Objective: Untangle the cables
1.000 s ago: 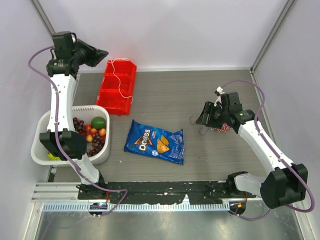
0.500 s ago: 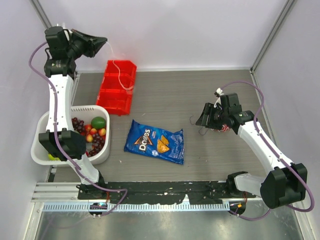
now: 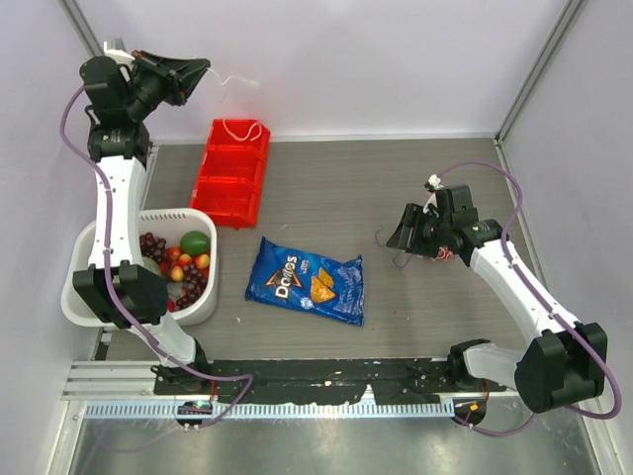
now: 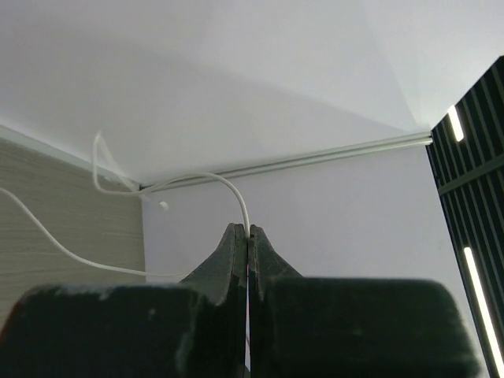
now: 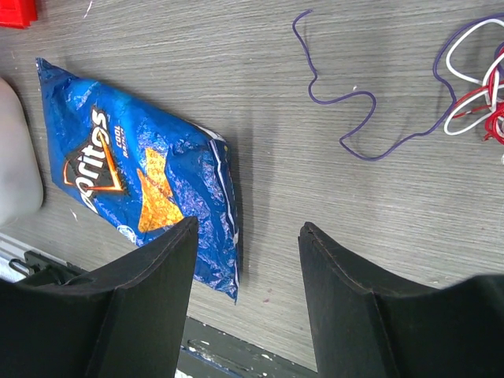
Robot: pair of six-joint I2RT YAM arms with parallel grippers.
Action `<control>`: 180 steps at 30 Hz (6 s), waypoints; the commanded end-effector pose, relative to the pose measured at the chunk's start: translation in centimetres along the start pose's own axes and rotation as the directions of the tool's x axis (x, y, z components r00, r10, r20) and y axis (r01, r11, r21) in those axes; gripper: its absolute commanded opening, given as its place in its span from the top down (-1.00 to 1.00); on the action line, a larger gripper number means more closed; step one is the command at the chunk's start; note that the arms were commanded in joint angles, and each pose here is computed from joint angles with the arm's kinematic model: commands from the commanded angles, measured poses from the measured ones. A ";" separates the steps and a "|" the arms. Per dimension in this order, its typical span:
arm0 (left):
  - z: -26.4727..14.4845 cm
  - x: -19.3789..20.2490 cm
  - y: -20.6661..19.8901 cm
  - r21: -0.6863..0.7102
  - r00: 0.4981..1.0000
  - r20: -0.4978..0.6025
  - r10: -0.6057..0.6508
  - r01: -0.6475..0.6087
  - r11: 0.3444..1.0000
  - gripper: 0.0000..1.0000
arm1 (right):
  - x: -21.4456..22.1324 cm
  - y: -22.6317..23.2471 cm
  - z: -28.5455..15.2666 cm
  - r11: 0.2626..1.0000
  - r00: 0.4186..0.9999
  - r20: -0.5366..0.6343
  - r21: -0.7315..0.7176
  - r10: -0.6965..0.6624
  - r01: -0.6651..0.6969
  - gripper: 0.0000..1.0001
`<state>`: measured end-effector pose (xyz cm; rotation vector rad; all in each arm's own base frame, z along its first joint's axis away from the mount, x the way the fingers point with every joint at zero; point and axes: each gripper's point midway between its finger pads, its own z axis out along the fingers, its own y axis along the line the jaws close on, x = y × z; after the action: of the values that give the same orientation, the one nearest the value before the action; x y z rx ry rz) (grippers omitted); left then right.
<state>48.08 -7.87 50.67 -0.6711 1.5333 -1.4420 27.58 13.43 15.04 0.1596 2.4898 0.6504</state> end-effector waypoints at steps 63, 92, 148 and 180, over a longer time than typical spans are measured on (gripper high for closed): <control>-6.1 7.0 36.2 -0.838 0.974 -0.225 0.011 -0.199 0.508 0.92 | -0.5 0.0 -2.0 0.999 1.000 0.023 0.044 0.012 -0.013 -0.18; -2.7 4.9 32.0 -0.764 0.953 -0.278 0.118 -0.294 0.574 1.00 | -1.0 0.2 -1.7 0.999 1.000 0.020 0.040 0.012 -0.013 -0.18; -6.5 25.8 17.7 -0.141 0.714 -0.669 0.209 -0.397 0.907 -0.47 | -1.0 -13.2 6.0 0.885 0.967 -0.173 0.457 0.186 -0.089 0.02; 0.4 43.6 20.2 -0.313 0.609 -0.791 -0.062 -0.316 0.896 -0.12 | -2.8 -5.8 8.0 0.990 0.990 -0.096 0.108 0.101 -0.090 -0.21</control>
<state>32.83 -43.44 14.86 -0.1383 2.7453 -1.2283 32.28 9.21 6.52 0.3751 2.7126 0.4756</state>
